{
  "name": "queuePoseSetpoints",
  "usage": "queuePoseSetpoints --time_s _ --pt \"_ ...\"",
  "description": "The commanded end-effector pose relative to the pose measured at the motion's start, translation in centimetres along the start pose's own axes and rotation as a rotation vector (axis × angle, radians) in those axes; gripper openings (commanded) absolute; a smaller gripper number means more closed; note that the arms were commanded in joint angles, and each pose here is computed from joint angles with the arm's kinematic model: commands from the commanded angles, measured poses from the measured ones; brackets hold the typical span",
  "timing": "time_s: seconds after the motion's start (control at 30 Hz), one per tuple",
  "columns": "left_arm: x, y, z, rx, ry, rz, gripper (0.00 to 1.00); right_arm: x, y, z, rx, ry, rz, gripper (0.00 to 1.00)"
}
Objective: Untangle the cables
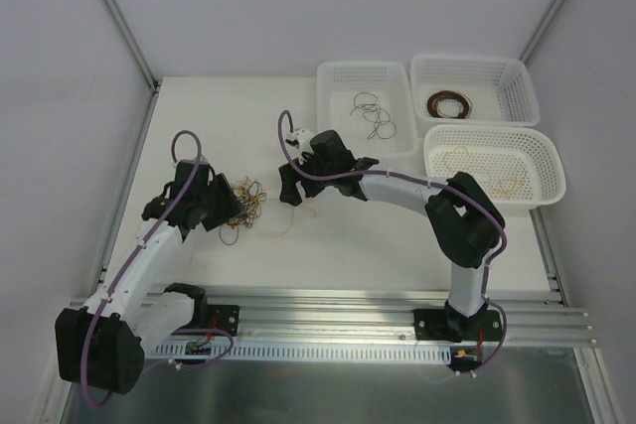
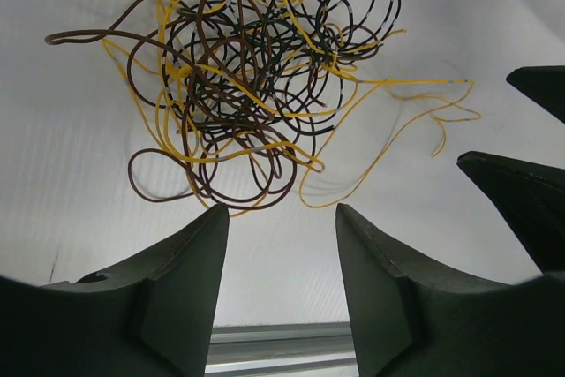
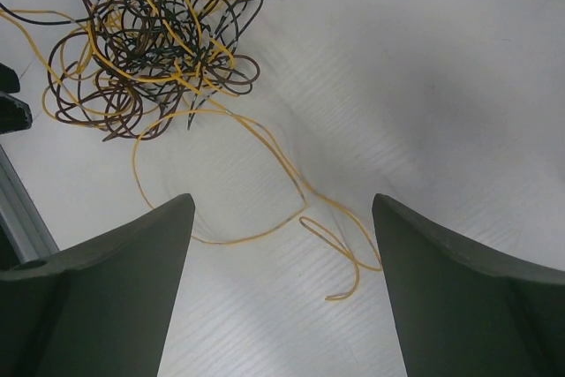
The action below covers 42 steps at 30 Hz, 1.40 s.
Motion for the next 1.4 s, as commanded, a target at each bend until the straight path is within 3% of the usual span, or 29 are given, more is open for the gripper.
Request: queuePoseSetpoints --time_s 0.0,0.33,0.47,0.6,0.97,1.17,1.37 --pt "0.5 -0.9 1.1 -0.081 -0.077 -0.003 0.52 0.7 0.7 2.1 -0.013 -0.074 0.033 0.86" --pt "2.8 -1.2 1.6 -0.117 -0.101 0.052 0.35 1.5 1.3 1.3 -0.007 -0.071 0.042 0.85" --pt "2.6 -1.9 1.3 -0.075 -0.097 0.032 0.0 1.3 1.7 1.3 -0.014 -0.072 0.046 0.85" --pt "0.9 -3.8 1.3 -0.006 -0.102 -0.06 0.0 0.8 1.8 1.7 -0.014 -0.081 0.044 0.85" --pt "-4.9 -9.7 -2.9 0.186 0.119 -0.441 0.0 0.4 3.9 4.8 0.076 -0.138 0.129 0.85" --pt "-8.7 -11.6 -2.6 0.246 0.102 -0.562 0.0 2.6 3.8 3.7 0.115 -0.109 0.147 0.84" --pt "-12.8 -13.3 -0.7 0.303 -0.002 -0.632 0.0 3.9 3.4 0.5 0.147 -0.038 0.149 0.78"
Point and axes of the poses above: each gripper's point midway between its finger pads, its own x axis out along the fingers, its own y axis along the line the jaws close on, z = x × y, the point moved 1 cm from there along -x, back along the fingers, and after that the axes turned 6 degrees about -x, right-handed, at the moved point
